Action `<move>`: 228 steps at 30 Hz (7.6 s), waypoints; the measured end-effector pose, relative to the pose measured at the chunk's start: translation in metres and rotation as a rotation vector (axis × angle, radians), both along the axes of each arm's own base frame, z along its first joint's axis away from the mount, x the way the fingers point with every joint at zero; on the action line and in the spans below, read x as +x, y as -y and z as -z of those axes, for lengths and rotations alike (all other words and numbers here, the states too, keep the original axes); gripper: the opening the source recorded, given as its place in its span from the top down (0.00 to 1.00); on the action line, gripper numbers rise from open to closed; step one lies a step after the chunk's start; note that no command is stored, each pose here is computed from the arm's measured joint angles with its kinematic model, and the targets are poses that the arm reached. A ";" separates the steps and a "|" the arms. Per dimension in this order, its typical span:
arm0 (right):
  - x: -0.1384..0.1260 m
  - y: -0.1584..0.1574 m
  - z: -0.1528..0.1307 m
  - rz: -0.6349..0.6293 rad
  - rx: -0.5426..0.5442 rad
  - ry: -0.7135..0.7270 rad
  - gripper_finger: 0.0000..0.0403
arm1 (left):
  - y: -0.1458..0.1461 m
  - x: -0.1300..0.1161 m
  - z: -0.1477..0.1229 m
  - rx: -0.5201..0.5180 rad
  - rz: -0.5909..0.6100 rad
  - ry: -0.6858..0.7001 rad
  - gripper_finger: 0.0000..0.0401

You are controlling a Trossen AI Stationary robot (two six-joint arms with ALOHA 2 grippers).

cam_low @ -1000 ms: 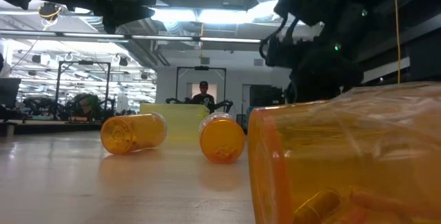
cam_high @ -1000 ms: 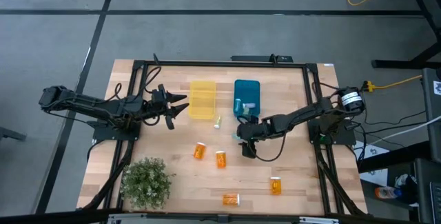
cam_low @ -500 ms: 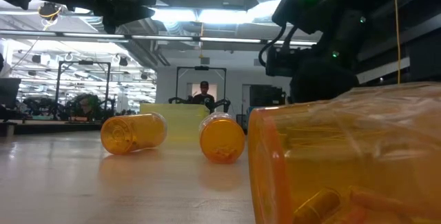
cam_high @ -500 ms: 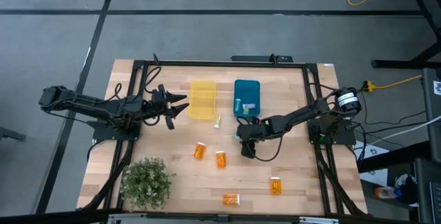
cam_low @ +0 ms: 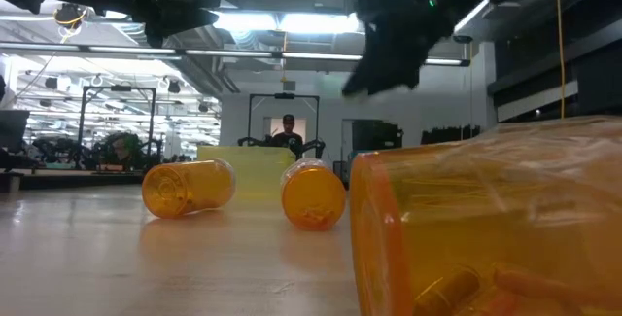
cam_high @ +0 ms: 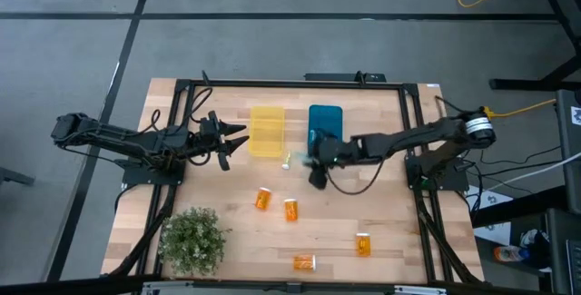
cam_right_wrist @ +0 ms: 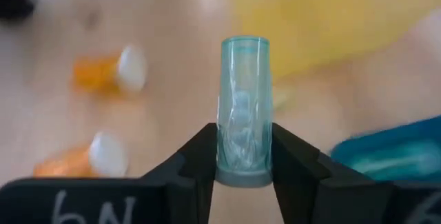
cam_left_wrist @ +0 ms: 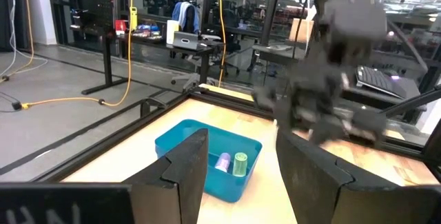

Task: Pick and place medicine bottles into bin by pill shape (circle, oval)
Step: Put the blue pill bottle into the blue bin, then put the yellow pill bottle into the blue bin

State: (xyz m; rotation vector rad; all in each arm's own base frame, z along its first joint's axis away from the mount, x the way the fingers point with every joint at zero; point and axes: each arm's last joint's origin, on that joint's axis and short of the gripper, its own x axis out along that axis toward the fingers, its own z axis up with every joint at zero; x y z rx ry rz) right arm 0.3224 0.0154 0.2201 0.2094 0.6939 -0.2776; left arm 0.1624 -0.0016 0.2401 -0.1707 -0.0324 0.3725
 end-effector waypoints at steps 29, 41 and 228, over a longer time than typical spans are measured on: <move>-0.031 0.085 -0.019 0.432 0.082 -0.116 0.70 | -0.001 -0.001 0.000 0.000 -0.045 0.000 0.59; -0.031 0.086 -0.019 0.473 0.095 -0.102 0.57 | -0.001 -0.001 0.000 0.000 -0.046 0.000 0.59; 0.092 0.035 0.073 -0.569 -0.213 -0.579 0.53 | -0.001 -0.001 0.005 0.007 -0.052 -0.053 0.59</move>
